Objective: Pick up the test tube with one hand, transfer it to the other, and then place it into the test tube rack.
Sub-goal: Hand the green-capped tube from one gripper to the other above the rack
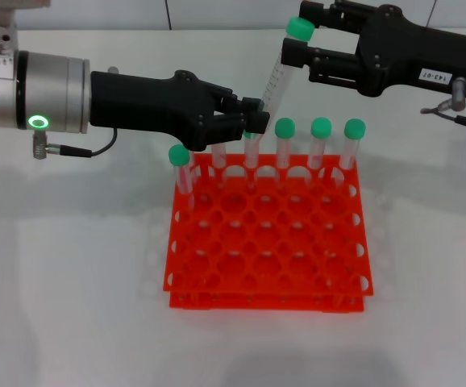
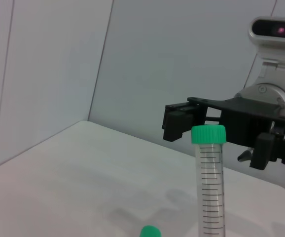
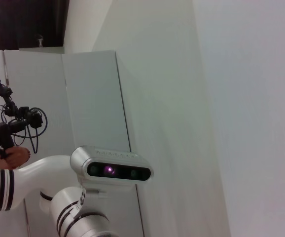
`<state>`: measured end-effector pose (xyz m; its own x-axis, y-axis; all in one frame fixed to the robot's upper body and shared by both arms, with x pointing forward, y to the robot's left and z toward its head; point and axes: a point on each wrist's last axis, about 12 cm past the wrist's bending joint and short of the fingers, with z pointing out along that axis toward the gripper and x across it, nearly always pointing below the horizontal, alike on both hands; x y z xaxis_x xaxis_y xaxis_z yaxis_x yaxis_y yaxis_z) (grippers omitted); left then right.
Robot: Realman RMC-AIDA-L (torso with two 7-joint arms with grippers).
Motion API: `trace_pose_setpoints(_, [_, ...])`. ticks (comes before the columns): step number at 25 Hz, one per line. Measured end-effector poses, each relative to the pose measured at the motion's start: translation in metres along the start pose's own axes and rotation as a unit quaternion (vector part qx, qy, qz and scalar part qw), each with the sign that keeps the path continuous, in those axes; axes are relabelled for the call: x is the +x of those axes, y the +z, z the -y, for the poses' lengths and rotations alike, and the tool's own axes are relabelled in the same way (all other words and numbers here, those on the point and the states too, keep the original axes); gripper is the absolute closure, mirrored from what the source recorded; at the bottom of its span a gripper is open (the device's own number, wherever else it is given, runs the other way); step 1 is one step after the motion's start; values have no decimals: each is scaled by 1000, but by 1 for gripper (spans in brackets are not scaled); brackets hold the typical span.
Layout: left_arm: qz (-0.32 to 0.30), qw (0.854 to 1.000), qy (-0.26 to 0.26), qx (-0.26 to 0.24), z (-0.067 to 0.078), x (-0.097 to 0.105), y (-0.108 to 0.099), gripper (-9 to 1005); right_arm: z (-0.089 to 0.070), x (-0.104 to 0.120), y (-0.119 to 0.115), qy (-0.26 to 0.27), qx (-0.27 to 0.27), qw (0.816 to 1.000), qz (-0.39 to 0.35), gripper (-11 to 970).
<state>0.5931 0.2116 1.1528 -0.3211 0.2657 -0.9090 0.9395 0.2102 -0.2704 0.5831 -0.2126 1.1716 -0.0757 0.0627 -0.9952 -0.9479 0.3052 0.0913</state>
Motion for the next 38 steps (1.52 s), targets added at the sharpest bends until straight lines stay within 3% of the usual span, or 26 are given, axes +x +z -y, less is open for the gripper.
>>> trace_pose_setpoints(13, [-1, 1000, 2, 1, 0, -1, 1, 816, 2, 1, 1, 8, 4, 1000, 2, 352])
trace_pose_setpoints(19, [-1, 1000, 2, 1, 0, 0, 0, 816, 2, 2, 1, 9, 4, 1000, 2, 518])
trace_pose_setpoints(38, [-1, 1000, 4, 3, 1, -1, 2, 817, 4, 4, 3, 19, 8, 1000, 0, 641])
